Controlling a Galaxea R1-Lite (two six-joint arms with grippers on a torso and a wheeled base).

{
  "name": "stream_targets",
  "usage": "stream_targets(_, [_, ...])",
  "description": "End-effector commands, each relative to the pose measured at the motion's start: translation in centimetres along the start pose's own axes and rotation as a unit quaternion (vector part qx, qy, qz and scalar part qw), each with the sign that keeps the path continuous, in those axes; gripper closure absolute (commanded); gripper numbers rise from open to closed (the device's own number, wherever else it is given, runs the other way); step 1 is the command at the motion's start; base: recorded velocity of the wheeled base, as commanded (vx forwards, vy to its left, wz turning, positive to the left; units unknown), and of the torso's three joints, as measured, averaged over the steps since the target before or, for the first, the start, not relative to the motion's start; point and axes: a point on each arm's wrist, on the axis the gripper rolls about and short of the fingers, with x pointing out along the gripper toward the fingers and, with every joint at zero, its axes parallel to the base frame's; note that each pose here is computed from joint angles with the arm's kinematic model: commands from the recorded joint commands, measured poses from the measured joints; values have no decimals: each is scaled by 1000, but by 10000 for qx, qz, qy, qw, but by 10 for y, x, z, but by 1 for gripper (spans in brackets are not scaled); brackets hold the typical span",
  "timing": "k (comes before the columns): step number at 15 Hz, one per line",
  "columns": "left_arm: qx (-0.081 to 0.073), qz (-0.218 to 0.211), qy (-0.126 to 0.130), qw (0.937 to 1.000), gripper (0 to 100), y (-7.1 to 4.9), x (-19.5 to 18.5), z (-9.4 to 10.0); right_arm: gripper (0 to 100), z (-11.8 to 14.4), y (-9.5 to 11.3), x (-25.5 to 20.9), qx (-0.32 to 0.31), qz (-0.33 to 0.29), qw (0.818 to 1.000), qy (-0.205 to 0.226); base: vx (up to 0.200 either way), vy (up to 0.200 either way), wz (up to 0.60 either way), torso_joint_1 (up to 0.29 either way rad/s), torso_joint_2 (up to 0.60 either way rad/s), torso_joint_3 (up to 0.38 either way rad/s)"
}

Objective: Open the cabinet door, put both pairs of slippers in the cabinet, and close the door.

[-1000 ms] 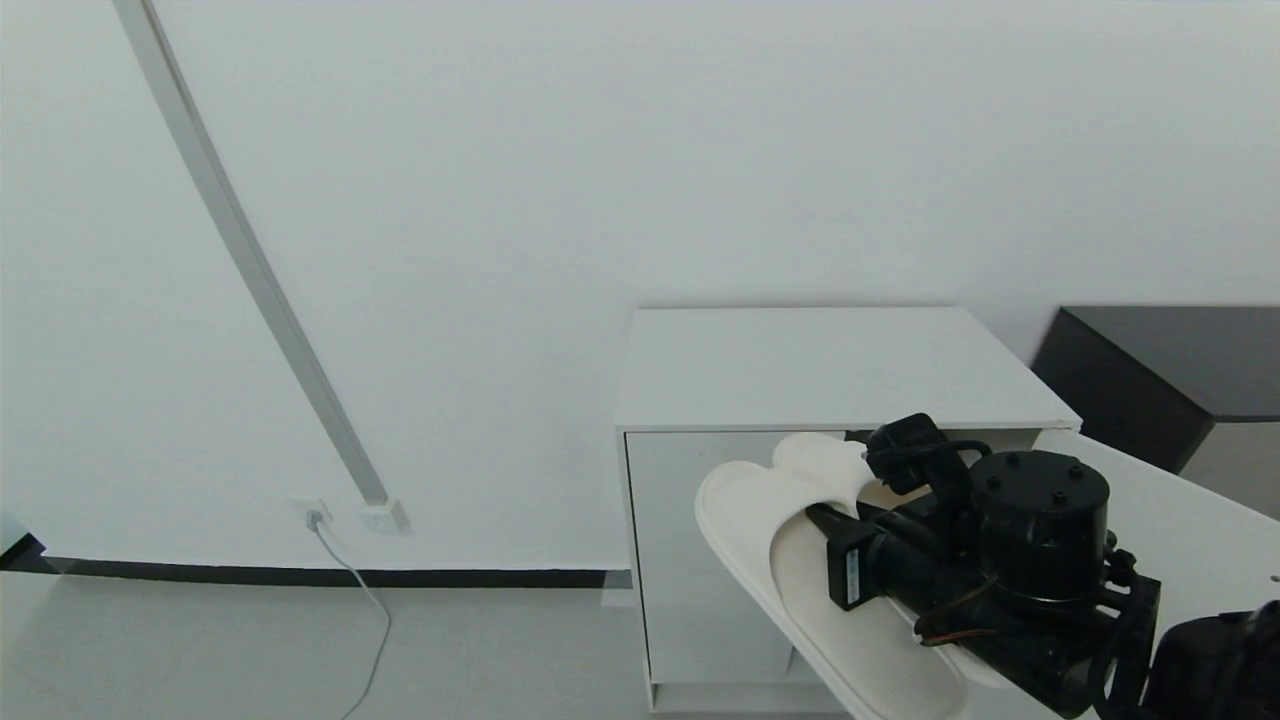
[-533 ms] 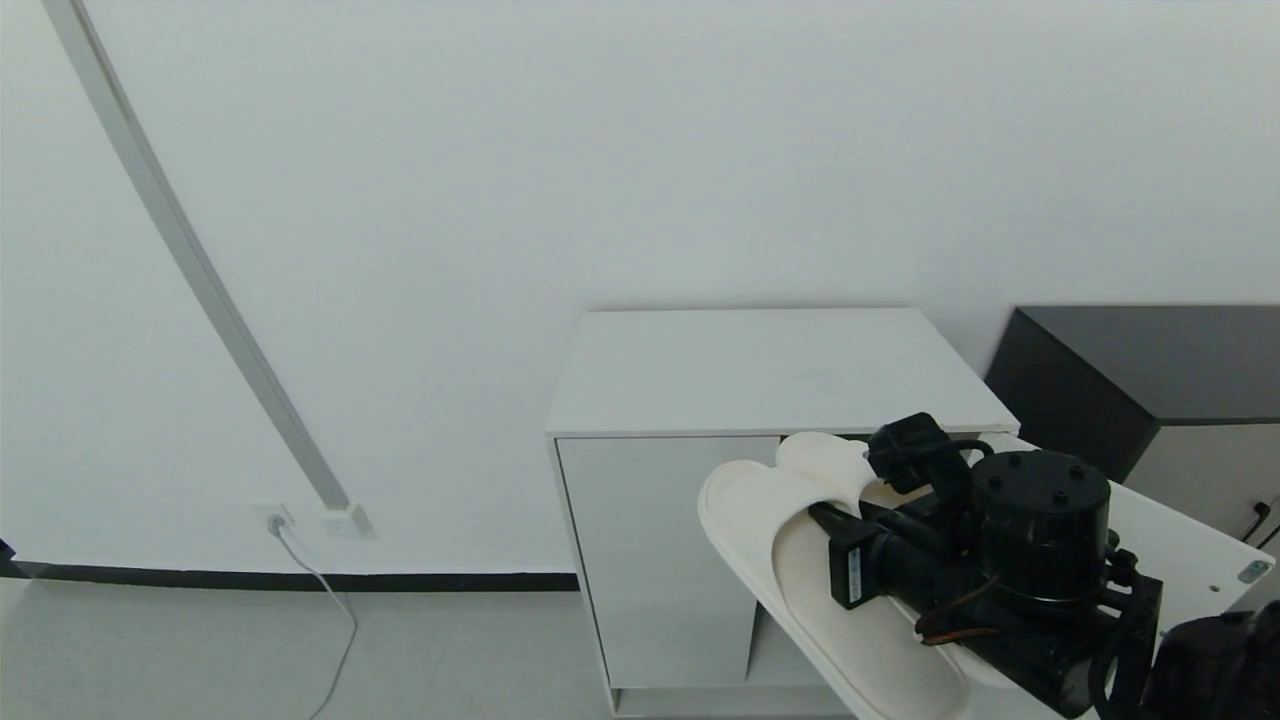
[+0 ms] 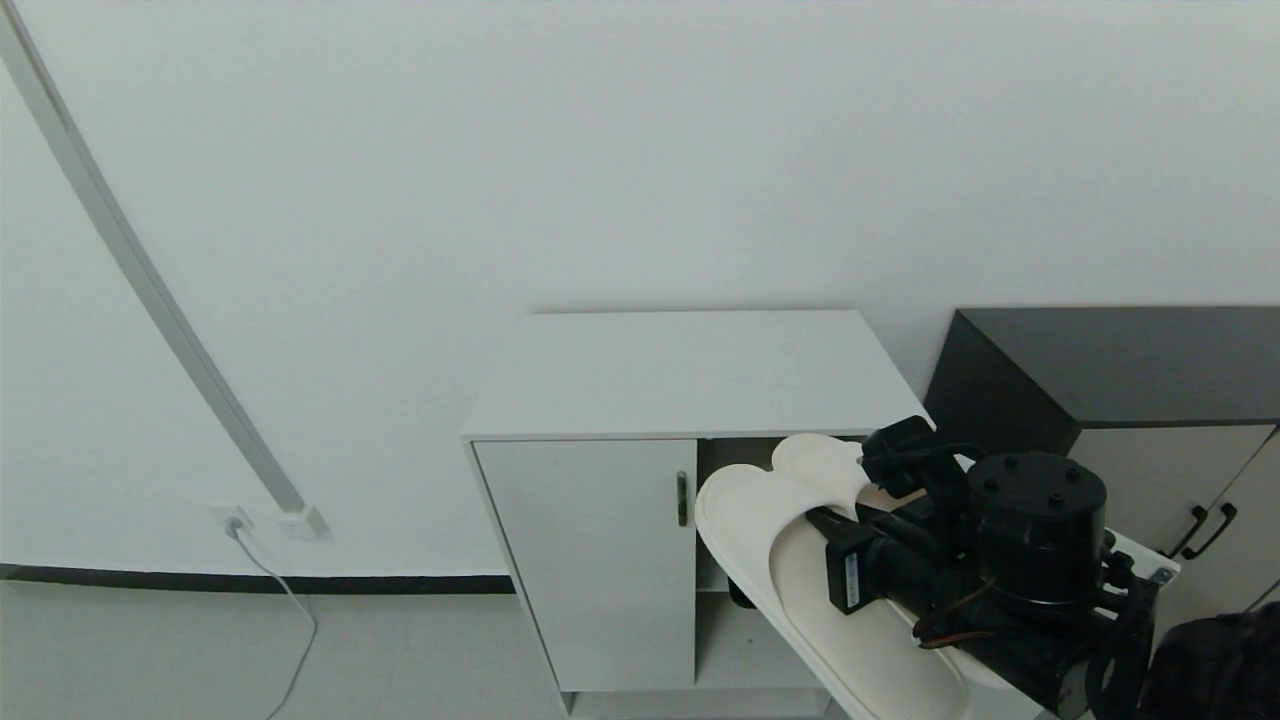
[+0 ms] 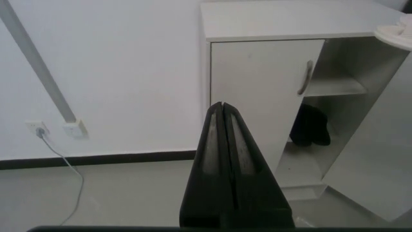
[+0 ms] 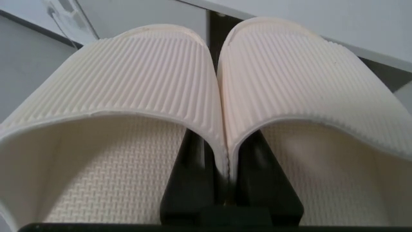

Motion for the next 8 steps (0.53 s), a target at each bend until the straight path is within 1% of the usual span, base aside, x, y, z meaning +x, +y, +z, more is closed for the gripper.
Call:
stream_targets(1, [-4,6,8,10000,100,0,0,0,100,-1,0,1,-5,0,10000,14,0,0,0,0,0,0])
stream_targets(8, [-4,-2,8,10000,100,0,0,0,100,0,1,2,1,-6,10000,-8,0,0,0,0,0,0])
